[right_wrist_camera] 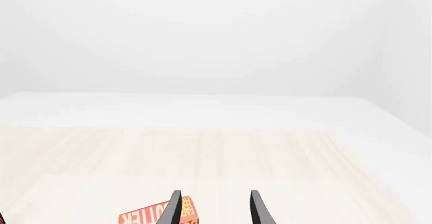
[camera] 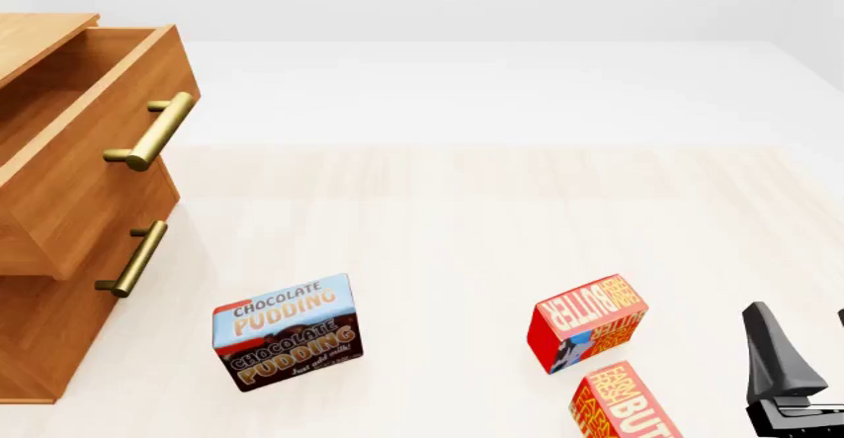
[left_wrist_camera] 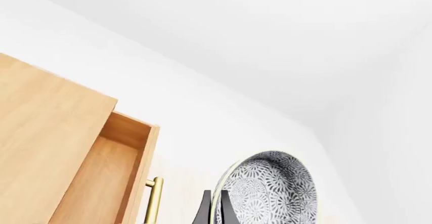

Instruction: Put the bowl in the top drawer of the cabinet.

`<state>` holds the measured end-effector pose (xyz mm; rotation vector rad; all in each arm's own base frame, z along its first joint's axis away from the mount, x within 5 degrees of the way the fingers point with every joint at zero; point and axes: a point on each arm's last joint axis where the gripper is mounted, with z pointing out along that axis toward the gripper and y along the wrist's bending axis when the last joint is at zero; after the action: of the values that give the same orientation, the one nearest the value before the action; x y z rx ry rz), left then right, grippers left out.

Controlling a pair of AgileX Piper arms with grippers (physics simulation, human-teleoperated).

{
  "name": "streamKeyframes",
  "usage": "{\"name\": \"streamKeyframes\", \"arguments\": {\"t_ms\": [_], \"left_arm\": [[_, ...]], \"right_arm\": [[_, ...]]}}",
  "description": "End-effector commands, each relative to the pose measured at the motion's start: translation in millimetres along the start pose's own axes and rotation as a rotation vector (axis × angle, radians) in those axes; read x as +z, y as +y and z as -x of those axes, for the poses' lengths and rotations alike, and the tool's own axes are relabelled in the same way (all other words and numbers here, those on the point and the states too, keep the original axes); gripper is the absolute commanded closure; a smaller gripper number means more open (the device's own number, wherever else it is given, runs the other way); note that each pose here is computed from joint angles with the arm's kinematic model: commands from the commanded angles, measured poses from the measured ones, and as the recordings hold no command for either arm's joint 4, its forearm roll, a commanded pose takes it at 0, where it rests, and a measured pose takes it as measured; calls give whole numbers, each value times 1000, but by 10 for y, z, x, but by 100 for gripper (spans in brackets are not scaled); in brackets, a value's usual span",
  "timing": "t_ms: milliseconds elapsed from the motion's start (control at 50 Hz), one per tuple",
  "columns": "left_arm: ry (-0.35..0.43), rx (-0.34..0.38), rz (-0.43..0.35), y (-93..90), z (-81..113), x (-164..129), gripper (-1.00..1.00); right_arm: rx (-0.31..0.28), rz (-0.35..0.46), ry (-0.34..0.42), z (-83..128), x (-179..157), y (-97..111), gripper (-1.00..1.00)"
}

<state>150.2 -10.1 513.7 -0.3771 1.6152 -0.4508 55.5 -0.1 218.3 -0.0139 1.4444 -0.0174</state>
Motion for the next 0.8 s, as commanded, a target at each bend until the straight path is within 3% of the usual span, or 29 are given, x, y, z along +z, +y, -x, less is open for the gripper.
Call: {"name": "streamKeyframes", "arguments": {"t_ms": [20,240,320,460,800], "left_arm": [[-79,-60,73,130,106,60,100],[-125,-204,147,356,33,165,100],[-193,-265,136,388,59,100,100],[-203,-396,130,507,-145,77,100],[-264,-527,96,578,-229,26,100]], "right_arm": [[2,1,-1,0,0,1,-100],[3,3,-2,2,0,2,-100],[4,4,-3,3,0,2,-100],[4,6,-4,3,0,3,-100],[5,6,-5,4,0,3,-100]]}}
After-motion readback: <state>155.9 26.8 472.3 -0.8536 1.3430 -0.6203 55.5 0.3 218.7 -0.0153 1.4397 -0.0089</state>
